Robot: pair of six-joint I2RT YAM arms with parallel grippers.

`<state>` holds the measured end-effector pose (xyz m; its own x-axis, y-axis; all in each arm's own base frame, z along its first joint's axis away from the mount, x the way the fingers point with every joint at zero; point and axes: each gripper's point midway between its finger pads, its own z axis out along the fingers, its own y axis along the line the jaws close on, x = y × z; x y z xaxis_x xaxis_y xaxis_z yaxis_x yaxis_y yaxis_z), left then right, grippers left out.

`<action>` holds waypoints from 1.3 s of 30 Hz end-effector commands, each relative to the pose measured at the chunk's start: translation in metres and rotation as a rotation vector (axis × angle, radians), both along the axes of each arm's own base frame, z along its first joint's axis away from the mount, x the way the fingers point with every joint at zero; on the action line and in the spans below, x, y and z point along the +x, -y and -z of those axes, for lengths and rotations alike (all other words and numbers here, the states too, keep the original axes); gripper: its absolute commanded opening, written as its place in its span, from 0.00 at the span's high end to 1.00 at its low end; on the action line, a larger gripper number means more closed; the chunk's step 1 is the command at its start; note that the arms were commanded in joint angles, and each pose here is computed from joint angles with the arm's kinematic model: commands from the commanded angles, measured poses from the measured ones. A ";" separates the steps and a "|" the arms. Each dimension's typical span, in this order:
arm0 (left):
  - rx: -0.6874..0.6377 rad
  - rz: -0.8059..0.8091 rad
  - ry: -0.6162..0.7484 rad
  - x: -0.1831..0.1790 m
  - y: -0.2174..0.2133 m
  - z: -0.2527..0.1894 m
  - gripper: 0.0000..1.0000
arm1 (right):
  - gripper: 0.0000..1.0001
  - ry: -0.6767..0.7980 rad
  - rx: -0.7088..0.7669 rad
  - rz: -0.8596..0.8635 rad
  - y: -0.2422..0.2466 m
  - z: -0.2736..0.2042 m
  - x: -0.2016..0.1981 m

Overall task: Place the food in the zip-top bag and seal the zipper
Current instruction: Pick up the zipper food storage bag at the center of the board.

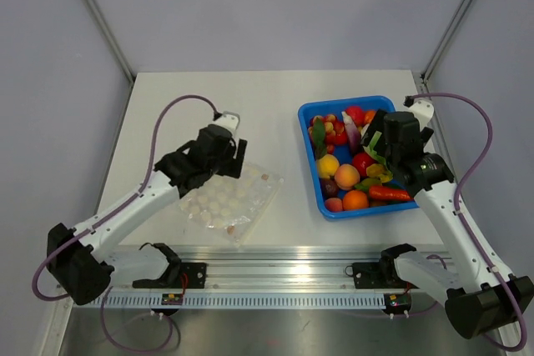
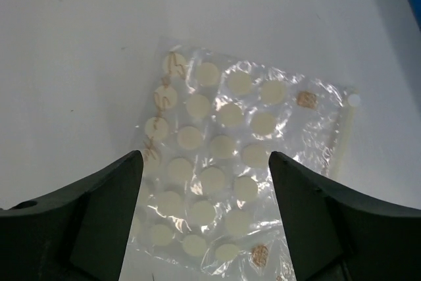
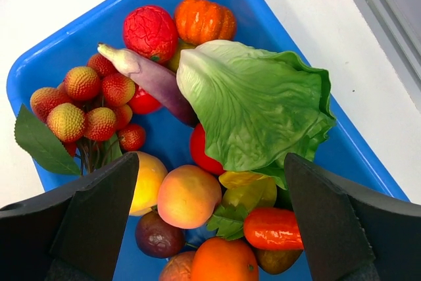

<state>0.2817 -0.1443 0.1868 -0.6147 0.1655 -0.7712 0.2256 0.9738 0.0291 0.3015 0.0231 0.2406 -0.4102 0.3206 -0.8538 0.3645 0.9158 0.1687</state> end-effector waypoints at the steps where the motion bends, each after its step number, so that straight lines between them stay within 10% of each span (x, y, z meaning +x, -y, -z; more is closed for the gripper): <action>1: 0.012 0.137 -0.039 -0.024 0.048 0.010 0.23 | 0.01 0.035 0.022 -0.023 -0.006 -0.006 0.003; 19: 0.249 0.218 -0.245 -0.086 0.111 0.142 0.43 | 0.01 0.024 0.037 -0.025 -0.008 -0.004 0.001; 39: 0.301 0.185 -0.239 -0.091 0.093 0.154 0.55 | 0.01 -0.004 0.060 -0.028 -0.012 0.008 0.001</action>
